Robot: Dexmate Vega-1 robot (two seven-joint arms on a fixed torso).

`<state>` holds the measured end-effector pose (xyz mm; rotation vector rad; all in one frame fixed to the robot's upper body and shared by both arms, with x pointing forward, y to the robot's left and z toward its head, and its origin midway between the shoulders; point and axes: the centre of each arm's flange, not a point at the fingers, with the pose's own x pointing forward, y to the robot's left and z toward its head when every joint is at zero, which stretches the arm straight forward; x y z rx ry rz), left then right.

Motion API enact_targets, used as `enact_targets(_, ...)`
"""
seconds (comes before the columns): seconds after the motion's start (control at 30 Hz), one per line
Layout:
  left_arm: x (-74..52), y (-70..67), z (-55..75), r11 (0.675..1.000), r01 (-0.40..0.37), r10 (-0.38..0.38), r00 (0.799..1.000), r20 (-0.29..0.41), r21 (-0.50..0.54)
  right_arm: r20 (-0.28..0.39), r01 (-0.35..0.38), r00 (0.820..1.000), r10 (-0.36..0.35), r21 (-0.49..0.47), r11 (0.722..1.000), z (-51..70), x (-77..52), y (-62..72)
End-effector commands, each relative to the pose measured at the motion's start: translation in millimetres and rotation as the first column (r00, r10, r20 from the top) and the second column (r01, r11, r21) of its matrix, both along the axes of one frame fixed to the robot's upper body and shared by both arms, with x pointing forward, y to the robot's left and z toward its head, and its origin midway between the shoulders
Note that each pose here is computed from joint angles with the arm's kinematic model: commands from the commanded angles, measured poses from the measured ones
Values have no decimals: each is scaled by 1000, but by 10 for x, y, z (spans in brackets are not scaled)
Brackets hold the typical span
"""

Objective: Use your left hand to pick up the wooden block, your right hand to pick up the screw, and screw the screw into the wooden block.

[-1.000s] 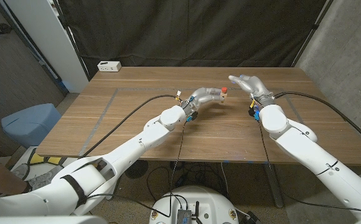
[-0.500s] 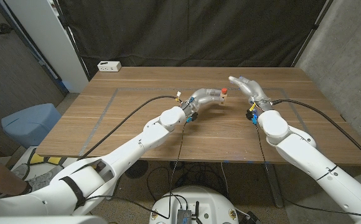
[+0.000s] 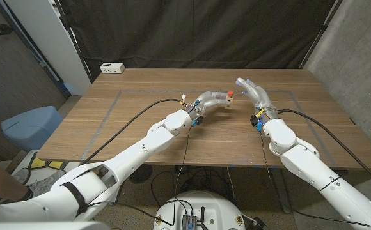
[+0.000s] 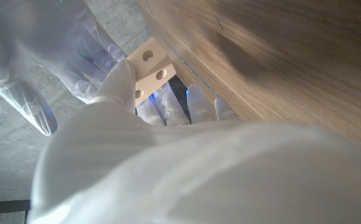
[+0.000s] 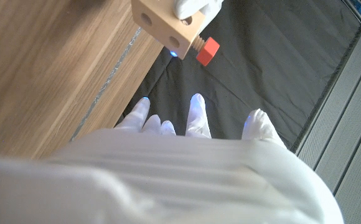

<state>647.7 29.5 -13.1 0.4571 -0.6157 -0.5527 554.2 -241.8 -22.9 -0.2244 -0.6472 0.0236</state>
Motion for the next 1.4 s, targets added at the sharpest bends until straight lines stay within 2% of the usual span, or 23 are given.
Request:
enact_targets(0.03, 16, -20, -7, 1000, 0, 0, 1000, -2, 0, 22, -78, 997, 77, 88, 993, -118, 46, 70)
enact_targets(0.7, 40, -9, 20, 1000, 8, -8, 1000, 0, 11, 23, -74, 997, 71, 122, 990, -205, 37, 164)
enact_targets(1.13, 70, 19, 25, 1000, 8, -8, 1000, -6, 11, 3, -75, 997, 76, 131, 989, -310, 68, 228)
enact_targets(1.4, 90, 29, 32, 1000, 8, -8, 1000, -6, 15, -1, -72, 997, 73, 129, 989, -315, 74, 249)
